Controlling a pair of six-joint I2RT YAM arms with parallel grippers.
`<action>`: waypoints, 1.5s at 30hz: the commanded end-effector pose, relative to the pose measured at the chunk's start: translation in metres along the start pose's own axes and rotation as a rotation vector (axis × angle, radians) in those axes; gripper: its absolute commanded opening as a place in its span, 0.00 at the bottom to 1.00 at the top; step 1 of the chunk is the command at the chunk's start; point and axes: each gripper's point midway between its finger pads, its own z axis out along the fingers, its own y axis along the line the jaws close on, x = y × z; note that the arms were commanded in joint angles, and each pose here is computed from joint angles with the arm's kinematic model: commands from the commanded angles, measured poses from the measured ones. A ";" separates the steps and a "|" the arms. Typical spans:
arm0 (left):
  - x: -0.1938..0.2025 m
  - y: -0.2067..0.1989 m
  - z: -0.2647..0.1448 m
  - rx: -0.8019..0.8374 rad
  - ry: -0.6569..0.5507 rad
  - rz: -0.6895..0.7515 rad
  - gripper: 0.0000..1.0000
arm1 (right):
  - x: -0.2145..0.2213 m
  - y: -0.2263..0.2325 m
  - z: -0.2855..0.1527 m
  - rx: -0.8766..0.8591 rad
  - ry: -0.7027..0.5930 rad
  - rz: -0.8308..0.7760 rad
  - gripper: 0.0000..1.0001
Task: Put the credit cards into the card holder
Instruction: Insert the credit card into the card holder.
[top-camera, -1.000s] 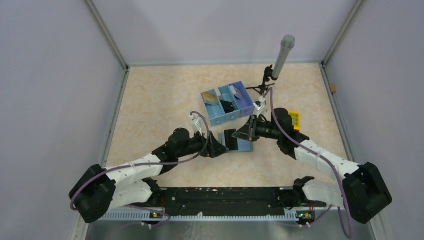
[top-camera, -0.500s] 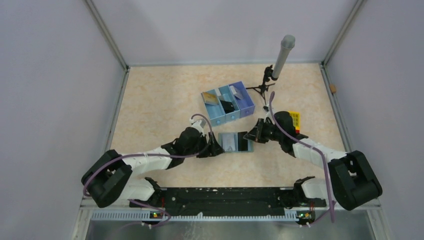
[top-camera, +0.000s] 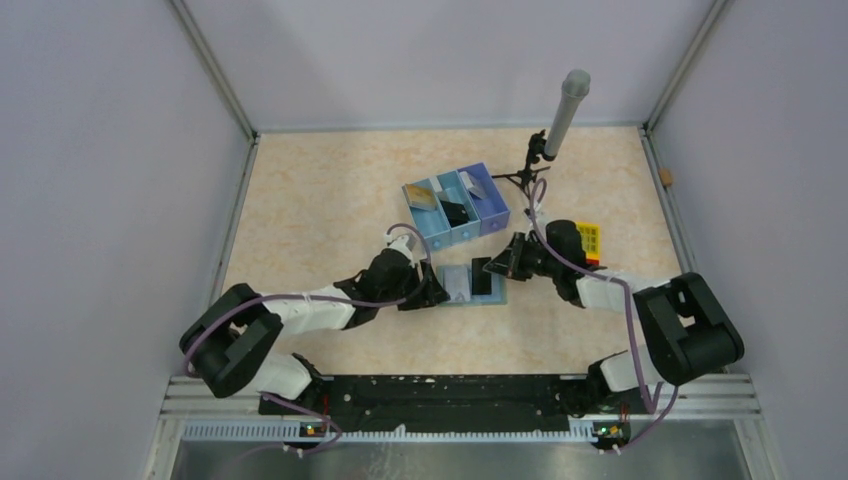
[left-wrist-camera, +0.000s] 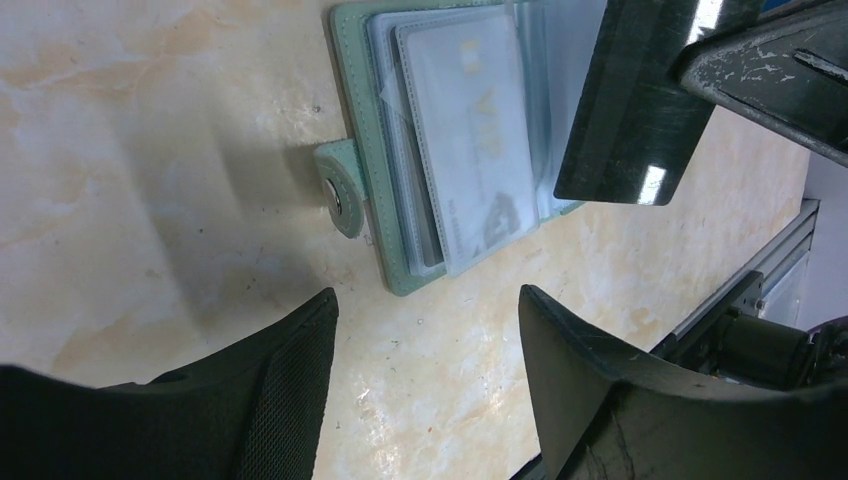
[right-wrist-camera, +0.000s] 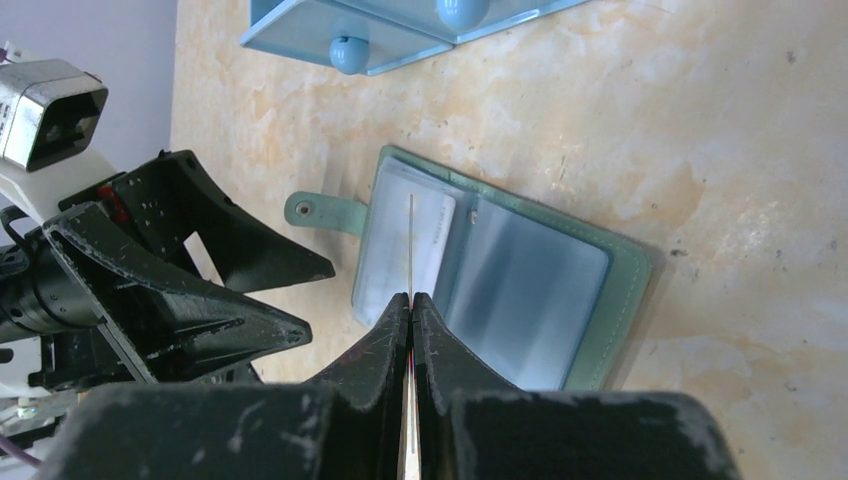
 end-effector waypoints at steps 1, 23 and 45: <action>-0.016 -0.010 0.004 0.009 -0.041 0.016 0.67 | -0.020 0.009 0.005 -0.059 -0.060 -0.034 0.00; -0.012 0.004 0.020 -0.047 -0.017 0.035 0.59 | -0.015 -0.007 0.023 -0.049 -0.044 0.019 0.00; -0.001 0.016 0.035 -0.088 0.042 0.036 0.22 | 0.023 -0.039 0.029 0.021 0.002 0.169 0.00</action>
